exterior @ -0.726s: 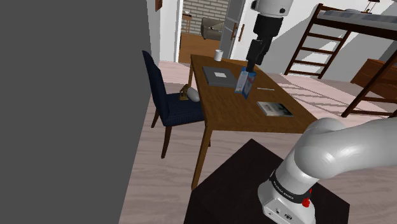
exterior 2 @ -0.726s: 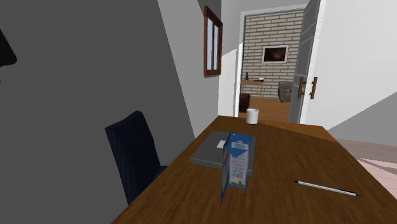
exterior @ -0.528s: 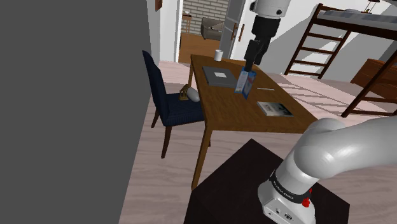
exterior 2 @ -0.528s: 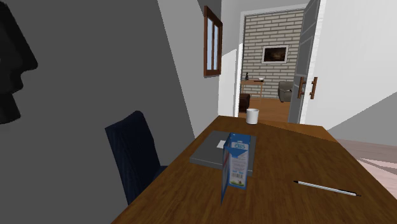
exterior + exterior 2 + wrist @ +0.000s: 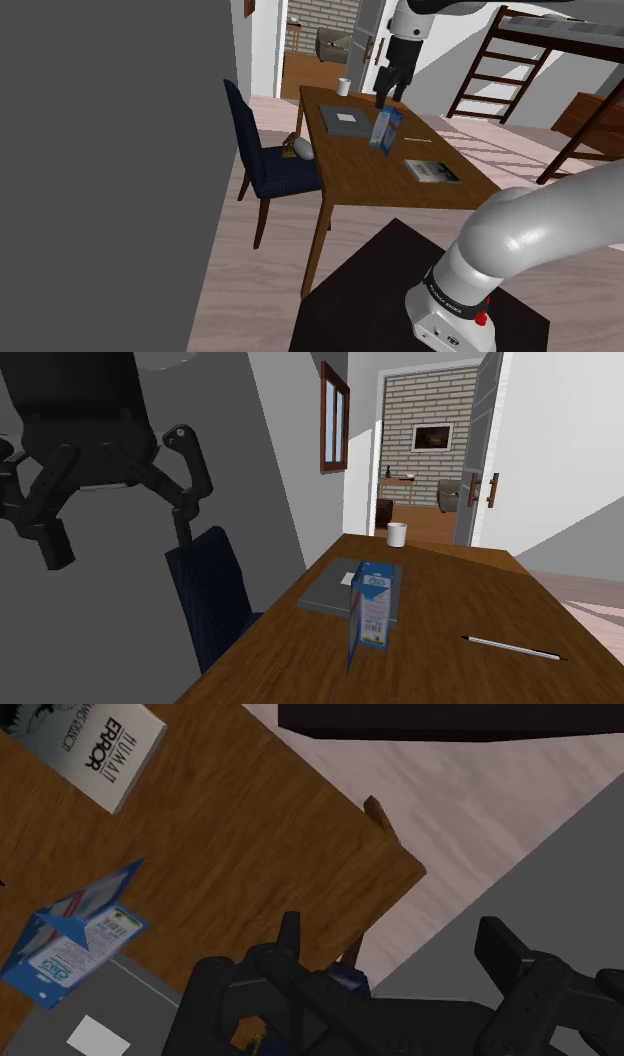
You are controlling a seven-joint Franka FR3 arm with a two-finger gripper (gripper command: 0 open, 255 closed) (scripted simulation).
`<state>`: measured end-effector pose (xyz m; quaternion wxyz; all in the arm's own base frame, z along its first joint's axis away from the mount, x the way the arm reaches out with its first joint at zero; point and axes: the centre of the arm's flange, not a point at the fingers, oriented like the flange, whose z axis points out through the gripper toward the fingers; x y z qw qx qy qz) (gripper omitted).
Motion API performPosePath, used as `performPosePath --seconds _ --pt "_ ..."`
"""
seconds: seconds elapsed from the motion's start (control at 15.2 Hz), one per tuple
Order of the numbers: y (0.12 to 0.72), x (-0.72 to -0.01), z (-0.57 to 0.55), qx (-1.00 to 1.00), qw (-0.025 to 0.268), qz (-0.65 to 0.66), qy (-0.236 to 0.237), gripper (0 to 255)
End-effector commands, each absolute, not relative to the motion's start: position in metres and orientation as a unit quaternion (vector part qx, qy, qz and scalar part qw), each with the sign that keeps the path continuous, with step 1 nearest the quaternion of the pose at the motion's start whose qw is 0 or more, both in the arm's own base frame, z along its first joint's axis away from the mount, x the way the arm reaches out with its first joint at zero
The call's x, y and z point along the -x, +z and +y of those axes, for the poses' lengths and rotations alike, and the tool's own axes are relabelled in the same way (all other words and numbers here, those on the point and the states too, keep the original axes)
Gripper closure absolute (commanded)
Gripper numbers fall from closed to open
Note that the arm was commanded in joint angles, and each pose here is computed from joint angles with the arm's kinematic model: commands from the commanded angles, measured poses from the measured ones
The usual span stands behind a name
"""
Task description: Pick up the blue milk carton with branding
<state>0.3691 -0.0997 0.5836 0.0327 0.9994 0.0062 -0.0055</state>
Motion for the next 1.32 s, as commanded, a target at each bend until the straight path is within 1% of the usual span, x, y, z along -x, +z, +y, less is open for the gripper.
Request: performPosePath --seconds 0.0,0.66,1.25 --pt "0.578 -0.383 -0.12 -0.999 0.031 -0.012 -0.006 0" --pt "0.541 -0.441 -0.237 -0.995 0.018 -0.099 -0.008 0" --pt "0.505 -0.475 -0.349 -0.984 0.007 -0.177 -0.009 0"
